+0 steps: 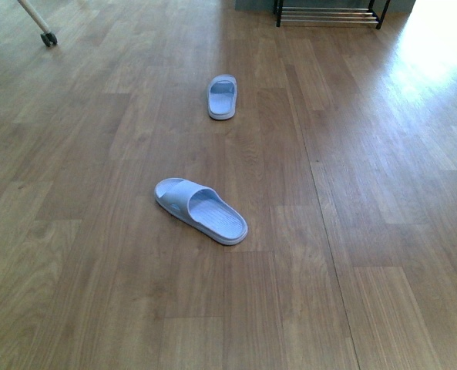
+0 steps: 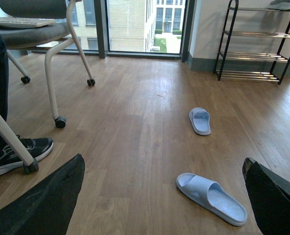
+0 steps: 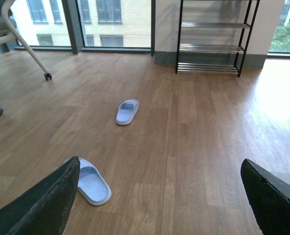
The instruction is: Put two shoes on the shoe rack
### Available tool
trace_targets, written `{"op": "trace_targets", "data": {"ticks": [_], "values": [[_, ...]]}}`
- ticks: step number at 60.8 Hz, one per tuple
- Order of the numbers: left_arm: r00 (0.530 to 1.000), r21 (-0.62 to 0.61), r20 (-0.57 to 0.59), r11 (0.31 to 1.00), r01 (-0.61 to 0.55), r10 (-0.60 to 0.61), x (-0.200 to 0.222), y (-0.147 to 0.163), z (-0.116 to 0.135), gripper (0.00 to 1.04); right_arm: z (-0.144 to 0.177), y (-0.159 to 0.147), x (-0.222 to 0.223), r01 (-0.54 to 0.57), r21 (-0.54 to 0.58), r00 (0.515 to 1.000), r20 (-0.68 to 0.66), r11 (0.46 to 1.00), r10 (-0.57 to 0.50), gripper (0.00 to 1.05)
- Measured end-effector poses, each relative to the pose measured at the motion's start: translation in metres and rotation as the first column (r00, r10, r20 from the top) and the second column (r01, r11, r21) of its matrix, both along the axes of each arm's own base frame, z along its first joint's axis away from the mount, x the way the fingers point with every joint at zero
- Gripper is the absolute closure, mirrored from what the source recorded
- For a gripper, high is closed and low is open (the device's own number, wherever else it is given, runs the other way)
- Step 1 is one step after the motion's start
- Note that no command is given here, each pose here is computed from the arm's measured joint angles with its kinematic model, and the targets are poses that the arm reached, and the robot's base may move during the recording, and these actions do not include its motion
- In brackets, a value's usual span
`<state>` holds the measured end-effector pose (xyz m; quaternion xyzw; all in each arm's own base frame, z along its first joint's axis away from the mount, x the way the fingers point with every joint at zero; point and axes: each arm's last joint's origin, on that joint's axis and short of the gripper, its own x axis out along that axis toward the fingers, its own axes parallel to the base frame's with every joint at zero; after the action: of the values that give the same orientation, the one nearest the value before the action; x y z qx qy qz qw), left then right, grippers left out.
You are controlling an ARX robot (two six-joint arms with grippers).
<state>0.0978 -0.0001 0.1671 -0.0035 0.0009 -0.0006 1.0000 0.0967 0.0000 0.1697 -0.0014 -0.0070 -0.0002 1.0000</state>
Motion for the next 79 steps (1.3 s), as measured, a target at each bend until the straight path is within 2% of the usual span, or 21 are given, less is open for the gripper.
{"op": "trace_targets", "data": {"ticks": [79], "values": [[1.0,0.0,0.0,1.0,0.0,0.0,0.0,0.0,0.0,0.09,0.0,-0.0001,0.0,0.003,0.0,1.0,0.0,1.0,-0.003,0.09]]}}
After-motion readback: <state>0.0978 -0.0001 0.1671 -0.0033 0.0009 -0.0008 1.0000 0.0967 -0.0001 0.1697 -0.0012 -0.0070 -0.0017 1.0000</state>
